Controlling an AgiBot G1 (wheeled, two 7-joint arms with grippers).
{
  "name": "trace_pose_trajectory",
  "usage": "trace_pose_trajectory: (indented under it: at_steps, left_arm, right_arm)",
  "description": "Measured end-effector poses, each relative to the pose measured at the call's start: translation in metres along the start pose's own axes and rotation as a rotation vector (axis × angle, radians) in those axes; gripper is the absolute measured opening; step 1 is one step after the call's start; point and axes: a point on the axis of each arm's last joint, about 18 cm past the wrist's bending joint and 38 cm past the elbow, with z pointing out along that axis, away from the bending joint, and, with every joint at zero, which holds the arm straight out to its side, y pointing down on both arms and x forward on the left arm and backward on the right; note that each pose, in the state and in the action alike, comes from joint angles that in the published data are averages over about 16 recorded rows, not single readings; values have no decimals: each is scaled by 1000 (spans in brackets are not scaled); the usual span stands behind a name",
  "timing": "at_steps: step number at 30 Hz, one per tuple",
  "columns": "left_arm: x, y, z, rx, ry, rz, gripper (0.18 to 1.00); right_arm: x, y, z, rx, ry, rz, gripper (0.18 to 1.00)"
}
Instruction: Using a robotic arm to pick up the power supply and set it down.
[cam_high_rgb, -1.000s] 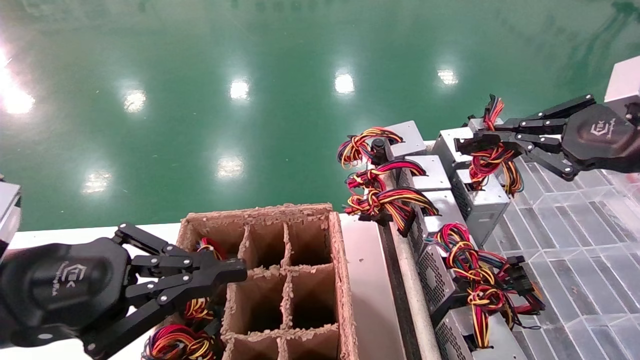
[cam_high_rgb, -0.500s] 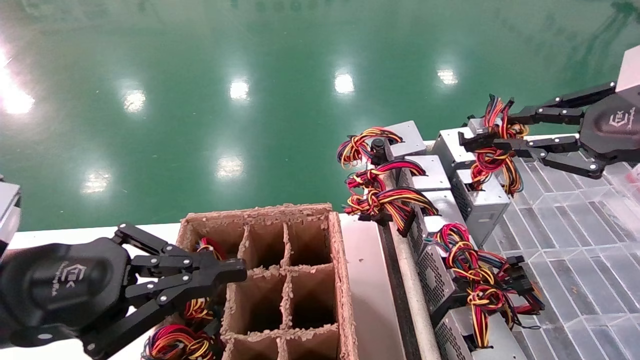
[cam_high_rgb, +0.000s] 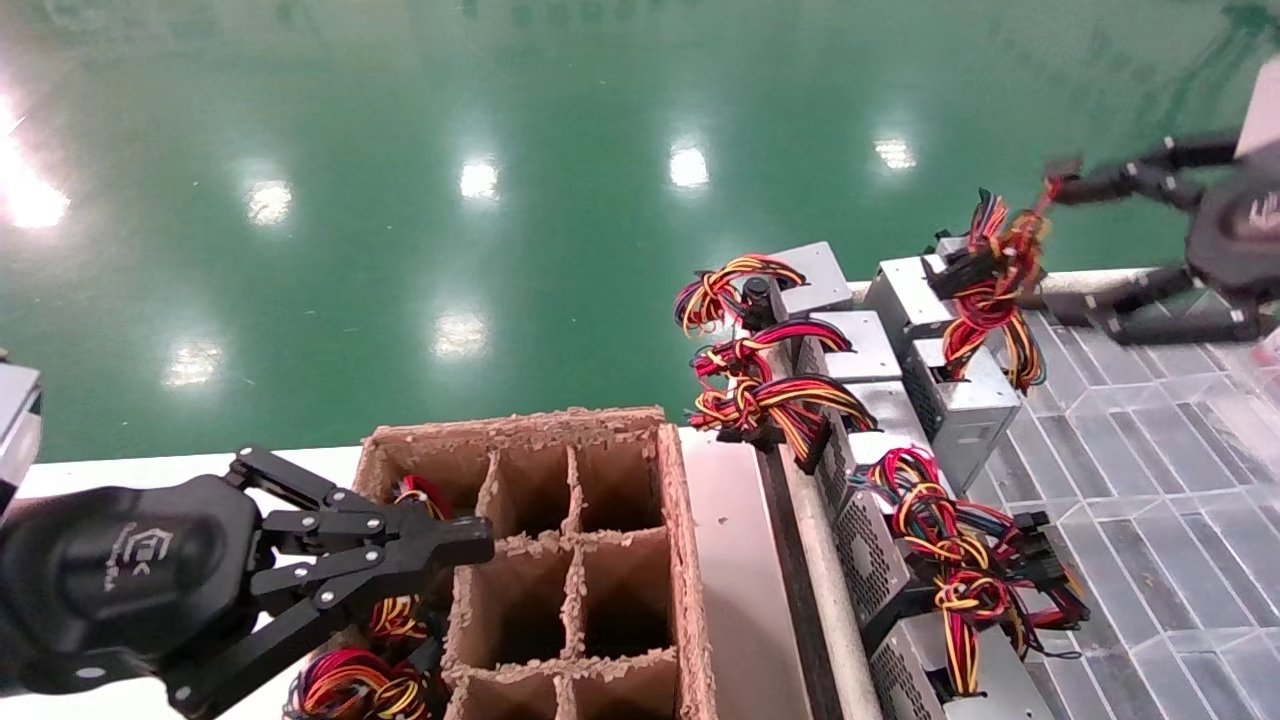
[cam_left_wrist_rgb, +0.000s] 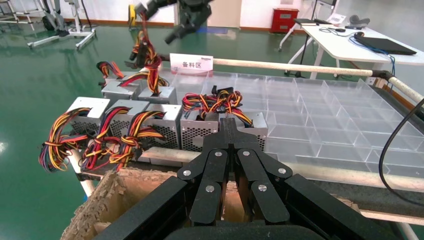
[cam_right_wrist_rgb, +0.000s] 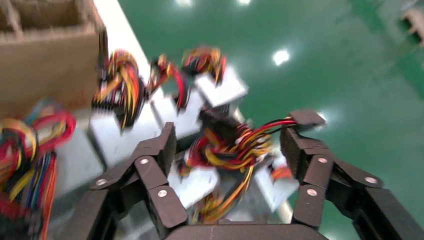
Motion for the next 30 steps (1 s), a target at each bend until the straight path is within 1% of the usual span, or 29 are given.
trace_pose_trajectory:
  at_steps: [6, 13, 17, 20, 30]
  left_arm:
    - [0, 0, 0, 0, 0, 0, 192]
    - [0, 0, 0, 0, 0, 0, 192]
    - [0, 0, 0, 0, 0, 0, 192]
    - [0, 0, 0, 0, 0, 0, 192]
    - [0, 0, 0, 0, 0, 0, 197]
  right_arm:
    - [-2, -15, -1, -46, -4, -25, 785]
    - [-5, -44, 4, -11, -17, -71, 905]
    - [-11, -57, 10, 44, -35, -87, 943]
    - [-18, -61, 16, 79, -59, -88, 973]
    - [-51, -57, 38, 190, -164, -42, 1000]
